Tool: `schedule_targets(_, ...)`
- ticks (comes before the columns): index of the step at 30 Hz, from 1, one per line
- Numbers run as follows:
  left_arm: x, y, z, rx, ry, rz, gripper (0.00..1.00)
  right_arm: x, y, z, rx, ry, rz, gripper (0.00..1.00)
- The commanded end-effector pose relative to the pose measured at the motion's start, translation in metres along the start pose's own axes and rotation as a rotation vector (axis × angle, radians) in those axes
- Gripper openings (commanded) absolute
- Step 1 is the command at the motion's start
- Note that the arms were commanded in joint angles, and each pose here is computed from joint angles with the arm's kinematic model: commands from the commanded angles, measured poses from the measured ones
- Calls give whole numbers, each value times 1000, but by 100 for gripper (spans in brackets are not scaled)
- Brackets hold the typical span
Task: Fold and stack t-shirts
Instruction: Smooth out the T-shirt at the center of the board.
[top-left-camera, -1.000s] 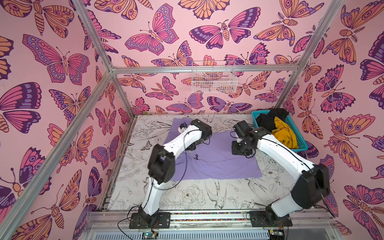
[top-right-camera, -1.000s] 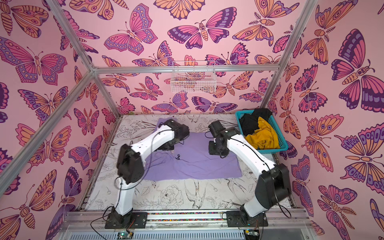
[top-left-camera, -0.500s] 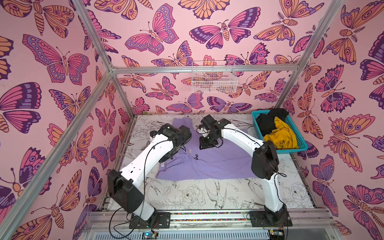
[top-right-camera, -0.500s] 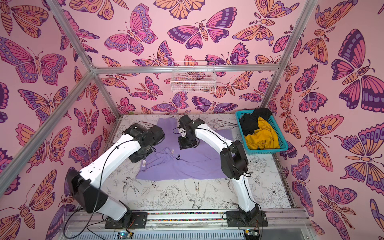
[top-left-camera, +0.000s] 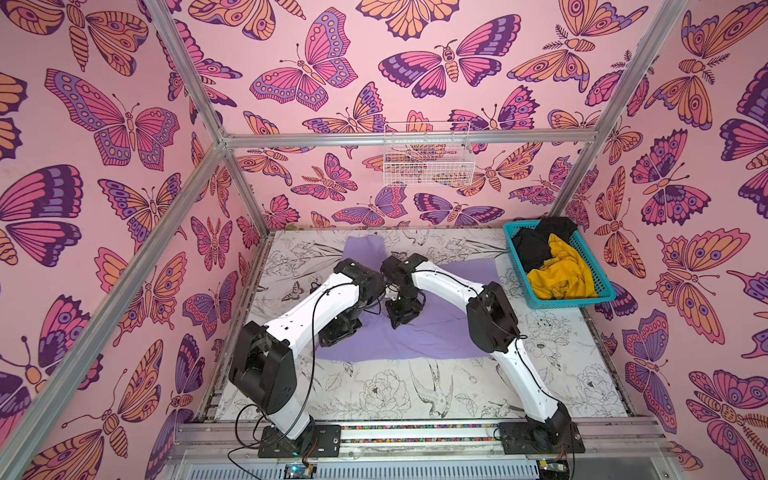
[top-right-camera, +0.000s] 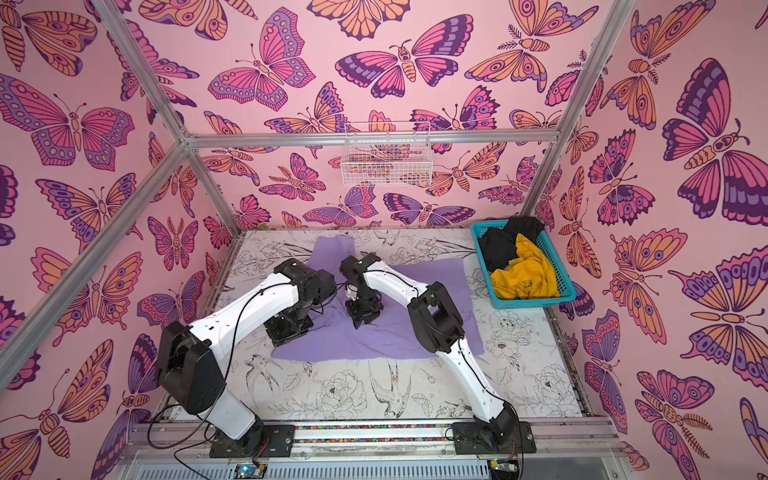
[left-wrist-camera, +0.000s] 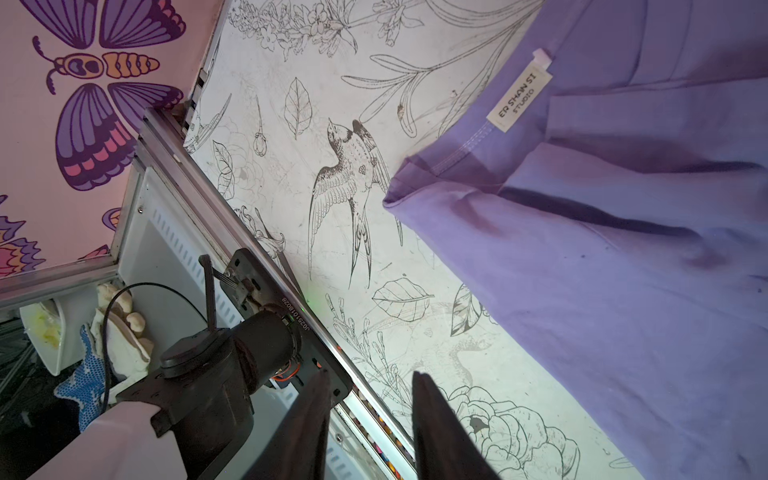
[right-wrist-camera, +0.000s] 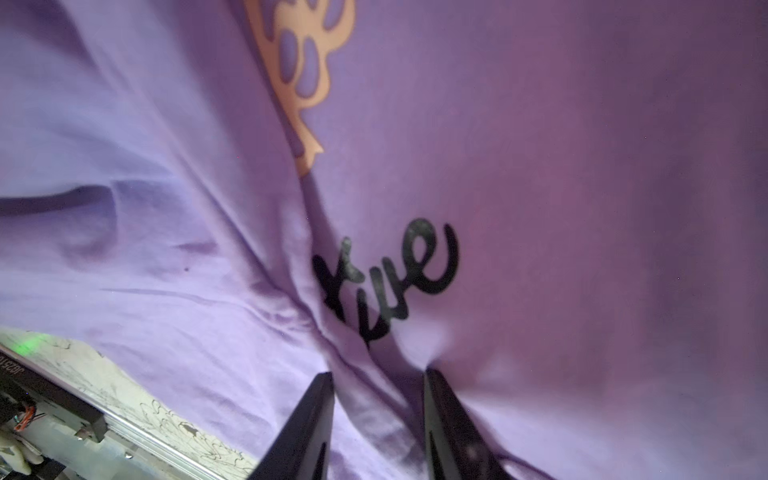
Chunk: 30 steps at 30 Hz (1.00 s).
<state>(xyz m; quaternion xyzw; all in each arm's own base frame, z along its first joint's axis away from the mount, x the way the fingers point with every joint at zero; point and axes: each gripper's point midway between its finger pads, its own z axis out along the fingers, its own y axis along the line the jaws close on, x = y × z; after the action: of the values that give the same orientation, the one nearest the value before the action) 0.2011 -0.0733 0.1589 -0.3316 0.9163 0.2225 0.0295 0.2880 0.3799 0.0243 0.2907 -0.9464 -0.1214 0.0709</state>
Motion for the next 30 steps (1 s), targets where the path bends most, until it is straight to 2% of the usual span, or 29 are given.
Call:
schedule_targets(1, 5, 18, -5, 5, 18, 15, 38, 5, -16, 5, 65, 37, -1, 39)
schedule_targets(2, 5, 20, -7, 11, 18, 13, 38, 7, -18, 8, 73, 47, -1, 33)
schedule_targets(5, 6, 23, -9, 29, 14, 14, 38, 13, -26, 12, 109, 76, 3, 2)
schedule_targets(6, 5, 24, -9, 34, 10, 14, 38, 14, -28, 11, 118, 77, 2, 0)
schedule_targets(19, 10, 9, -4, 10, 26, 58, 37, 32, -56, 1, 241, 94, 22, 0)
schedule_targets(26, 6, 7, -8, 19, 6, 65, 37, 75, -77, 5, 291, 136, 95, 0)
schedule_targets(28, 4, 5, -8, 18, 1, 69, 37, 80, -76, 1, 284, 119, 106, 9)
schedule_targets(30, 2, 3, -9, 17, -4, 74, 37, 77, -72, -11, 277, 70, 109, 27)
